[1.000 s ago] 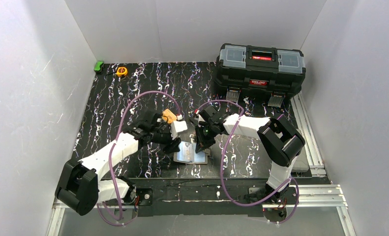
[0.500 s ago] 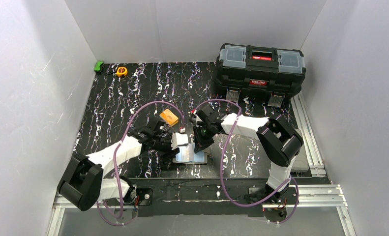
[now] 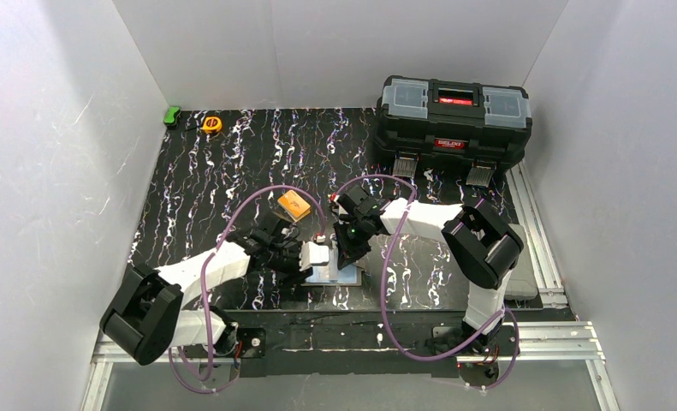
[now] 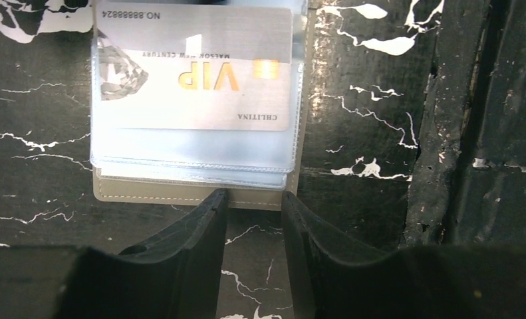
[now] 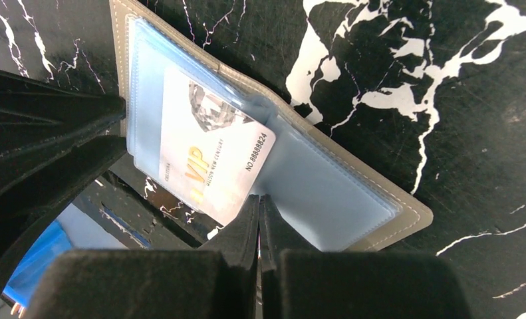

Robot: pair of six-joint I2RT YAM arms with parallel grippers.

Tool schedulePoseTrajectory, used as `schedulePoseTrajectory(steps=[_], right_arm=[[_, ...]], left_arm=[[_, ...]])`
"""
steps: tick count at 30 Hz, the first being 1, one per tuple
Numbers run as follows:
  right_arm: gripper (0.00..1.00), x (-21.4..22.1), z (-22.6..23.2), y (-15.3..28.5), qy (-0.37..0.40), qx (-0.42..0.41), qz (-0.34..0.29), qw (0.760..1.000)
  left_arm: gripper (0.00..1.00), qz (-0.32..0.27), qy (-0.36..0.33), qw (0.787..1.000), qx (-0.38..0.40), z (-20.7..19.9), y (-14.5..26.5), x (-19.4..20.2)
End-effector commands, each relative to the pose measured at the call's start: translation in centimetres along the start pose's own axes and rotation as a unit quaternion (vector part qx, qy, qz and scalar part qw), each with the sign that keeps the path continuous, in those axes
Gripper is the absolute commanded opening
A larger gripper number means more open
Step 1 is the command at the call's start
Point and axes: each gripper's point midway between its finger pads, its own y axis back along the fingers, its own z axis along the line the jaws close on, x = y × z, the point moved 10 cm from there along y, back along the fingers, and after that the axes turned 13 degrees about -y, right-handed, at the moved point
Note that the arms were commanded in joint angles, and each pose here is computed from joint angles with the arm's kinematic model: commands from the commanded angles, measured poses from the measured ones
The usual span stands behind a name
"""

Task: Put the credit cards into the card holder
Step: Insert the credit card into the card holder.

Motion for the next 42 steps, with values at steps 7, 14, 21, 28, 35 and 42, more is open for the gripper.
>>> schedulePoseTrajectory(steps=[7, 14, 21, 28, 35, 42], right_arm=[[0.01, -0.3, 0.8, -0.3, 0.016, 0.006, -0.003, 1.000], [0.01, -0.3, 1.7, -0.4, 0.030, 0.006, -0.005, 1.000], [0.01, -0.6, 2.5, -0.7, 0.038, 0.001, -0.001, 0.999], [0.01, -0.7, 2.9, -1.3, 0.043, -0.005, 0.011, 0.999], [0.01, -0.8, 3.5, -1.6, 0.053, -0.021, 0.020, 0.998], [0.01, -1.1, 4.5, -1.3, 0.064, -0.039, 0.019, 0.997]], left_arm=[[0.31, 0.028, -0.010, 0.999, 0.021, -1.4, -0.1, 0.1], [0.27, 0.042, 0.001, 0.999, 0.014, -2.8, 0.4, 1.0], [0.26, 0.049, -0.005, 0.999, 0.016, -2.9, -0.1, 1.4], [0.26, 0.047, -0.005, 0.999, 0.015, -3.0, -0.4, 1.6], [0.26, 0.046, -0.002, 0.999, 0.009, -3.4, -0.4, 1.8], [0.27, 0.043, -0.004, 0.999, 0.006, -3.3, -0.5, 1.8]])
